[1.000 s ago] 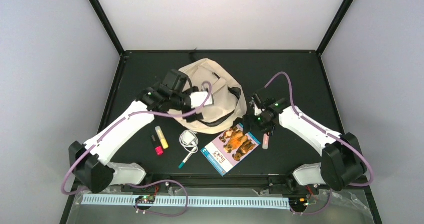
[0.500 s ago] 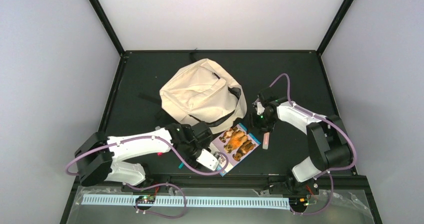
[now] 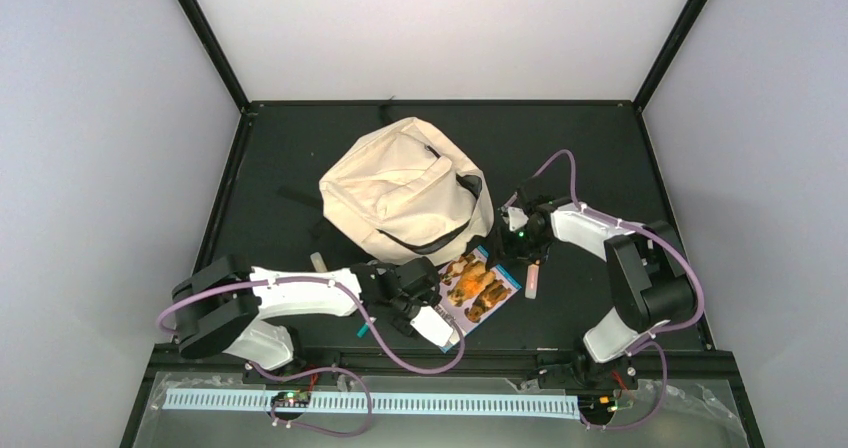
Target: Pack the student bag
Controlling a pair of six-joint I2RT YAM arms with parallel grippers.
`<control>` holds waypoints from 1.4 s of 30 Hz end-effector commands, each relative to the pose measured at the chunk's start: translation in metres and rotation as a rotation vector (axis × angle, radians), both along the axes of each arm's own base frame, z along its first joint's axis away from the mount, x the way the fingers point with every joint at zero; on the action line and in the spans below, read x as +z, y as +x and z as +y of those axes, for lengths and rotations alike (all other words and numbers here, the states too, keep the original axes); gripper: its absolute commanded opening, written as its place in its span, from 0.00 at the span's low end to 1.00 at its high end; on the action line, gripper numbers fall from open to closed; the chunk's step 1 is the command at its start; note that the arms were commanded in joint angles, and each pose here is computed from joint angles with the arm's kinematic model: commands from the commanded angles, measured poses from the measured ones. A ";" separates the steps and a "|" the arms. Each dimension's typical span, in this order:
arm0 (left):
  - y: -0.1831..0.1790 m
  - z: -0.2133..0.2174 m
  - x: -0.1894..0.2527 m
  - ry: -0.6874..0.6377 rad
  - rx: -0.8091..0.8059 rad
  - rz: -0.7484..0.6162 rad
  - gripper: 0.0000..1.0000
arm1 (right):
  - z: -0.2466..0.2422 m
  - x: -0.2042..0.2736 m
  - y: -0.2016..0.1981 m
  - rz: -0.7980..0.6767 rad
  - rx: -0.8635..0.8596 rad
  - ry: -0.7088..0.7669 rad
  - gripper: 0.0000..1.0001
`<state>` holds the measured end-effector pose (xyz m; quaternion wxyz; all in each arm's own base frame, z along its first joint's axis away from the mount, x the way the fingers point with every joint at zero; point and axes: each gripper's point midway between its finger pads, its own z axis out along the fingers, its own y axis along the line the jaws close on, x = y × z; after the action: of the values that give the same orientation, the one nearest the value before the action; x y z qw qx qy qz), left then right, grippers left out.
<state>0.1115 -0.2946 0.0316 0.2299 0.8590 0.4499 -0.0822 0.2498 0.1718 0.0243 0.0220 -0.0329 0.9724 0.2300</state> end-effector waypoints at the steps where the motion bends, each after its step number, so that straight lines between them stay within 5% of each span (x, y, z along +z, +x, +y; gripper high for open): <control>1: 0.012 0.007 -0.019 0.017 -0.006 -0.105 0.57 | 0.019 -0.005 -0.019 0.062 0.038 0.142 0.57; 10: 0.011 0.007 -0.024 0.004 -0.008 -0.102 0.56 | 0.052 0.032 -0.040 0.098 0.063 0.448 0.53; 18: 0.013 0.009 -0.018 -0.014 -0.011 -0.121 0.56 | 0.055 0.061 -0.054 0.071 0.080 0.537 0.50; 32: 0.023 0.008 -0.006 -0.055 0.013 -0.142 0.57 | 0.053 0.066 -0.074 0.095 0.075 0.525 0.39; 42: 0.027 0.002 -0.001 -0.086 0.031 -0.148 0.57 | 0.048 0.048 -0.070 0.070 0.039 0.354 0.32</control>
<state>0.1109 -0.2867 0.0337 0.2640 0.8567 0.4357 -0.0805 0.2379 0.1940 0.0728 0.1190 -0.0340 0.9245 0.3604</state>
